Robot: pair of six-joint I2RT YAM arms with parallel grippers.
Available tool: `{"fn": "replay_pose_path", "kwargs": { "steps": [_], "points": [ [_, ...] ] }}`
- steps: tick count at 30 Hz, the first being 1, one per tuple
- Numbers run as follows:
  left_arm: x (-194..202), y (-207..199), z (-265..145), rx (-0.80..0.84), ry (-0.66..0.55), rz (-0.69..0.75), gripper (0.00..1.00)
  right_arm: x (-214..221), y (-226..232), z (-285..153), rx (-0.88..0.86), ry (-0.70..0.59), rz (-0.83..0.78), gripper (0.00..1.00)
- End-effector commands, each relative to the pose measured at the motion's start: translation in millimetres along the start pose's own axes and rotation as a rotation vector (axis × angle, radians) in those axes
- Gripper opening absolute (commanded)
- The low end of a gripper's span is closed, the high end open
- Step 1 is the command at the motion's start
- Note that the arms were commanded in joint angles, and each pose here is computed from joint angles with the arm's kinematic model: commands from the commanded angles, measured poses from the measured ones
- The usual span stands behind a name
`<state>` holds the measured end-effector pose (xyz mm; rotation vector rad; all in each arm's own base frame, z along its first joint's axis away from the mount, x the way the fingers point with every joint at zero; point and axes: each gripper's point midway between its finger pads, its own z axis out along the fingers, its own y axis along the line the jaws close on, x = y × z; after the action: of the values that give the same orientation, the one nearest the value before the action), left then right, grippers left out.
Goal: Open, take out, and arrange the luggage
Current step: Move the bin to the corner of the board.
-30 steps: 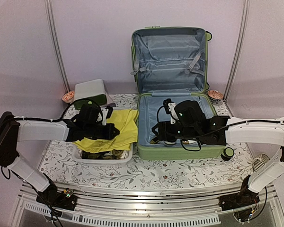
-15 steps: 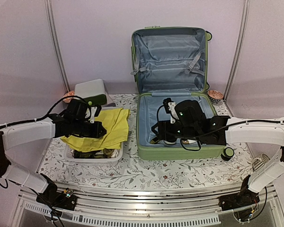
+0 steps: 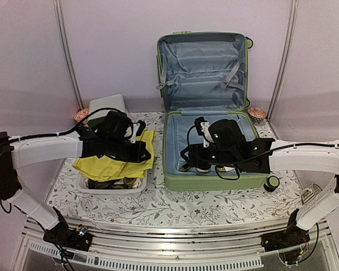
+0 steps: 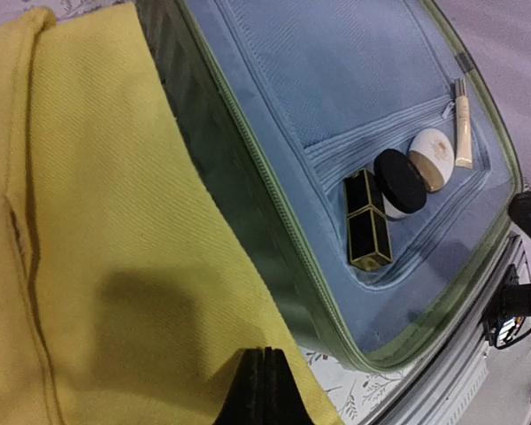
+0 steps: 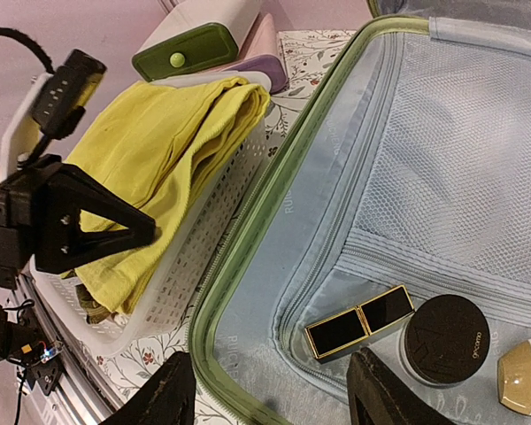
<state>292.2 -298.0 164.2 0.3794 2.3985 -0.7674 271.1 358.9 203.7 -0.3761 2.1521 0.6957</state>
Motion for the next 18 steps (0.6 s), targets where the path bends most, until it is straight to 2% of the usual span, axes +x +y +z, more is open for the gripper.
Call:
{"fn": "replay_pose_path", "kwargs": {
  "steps": [1, 6, 10, 15, 18],
  "points": [
    [16.5, -3.5, 19.4, -0.085, 0.082, -0.041, 0.00, -10.0, 1.8, -4.1, -0.006, -0.028, 0.006, 0.61],
    [29.8, -5.1, 48.1, -0.140, 0.136, -0.057, 0.00, -9.9, 2.0, -3.7, -0.007, -0.029, 0.010, 0.61],
    [47.6, 37.9, 64.7, -0.368, 0.212, -0.039, 0.00, -9.6, 1.6, -5.5, -0.007, -0.031, 0.009, 0.61],
    [58.2, 77.9, 56.7, -0.587, 0.268, -0.001, 0.00, -9.6, -2.6, -9.6, 0.005, -0.039, 0.008, 0.61],
    [59.8, 90.3, 41.0, -0.652, 0.278, 0.028, 0.00, -7.7, -4.3, -9.0, 0.012, -0.037, 0.005, 0.61]
  ]
}}
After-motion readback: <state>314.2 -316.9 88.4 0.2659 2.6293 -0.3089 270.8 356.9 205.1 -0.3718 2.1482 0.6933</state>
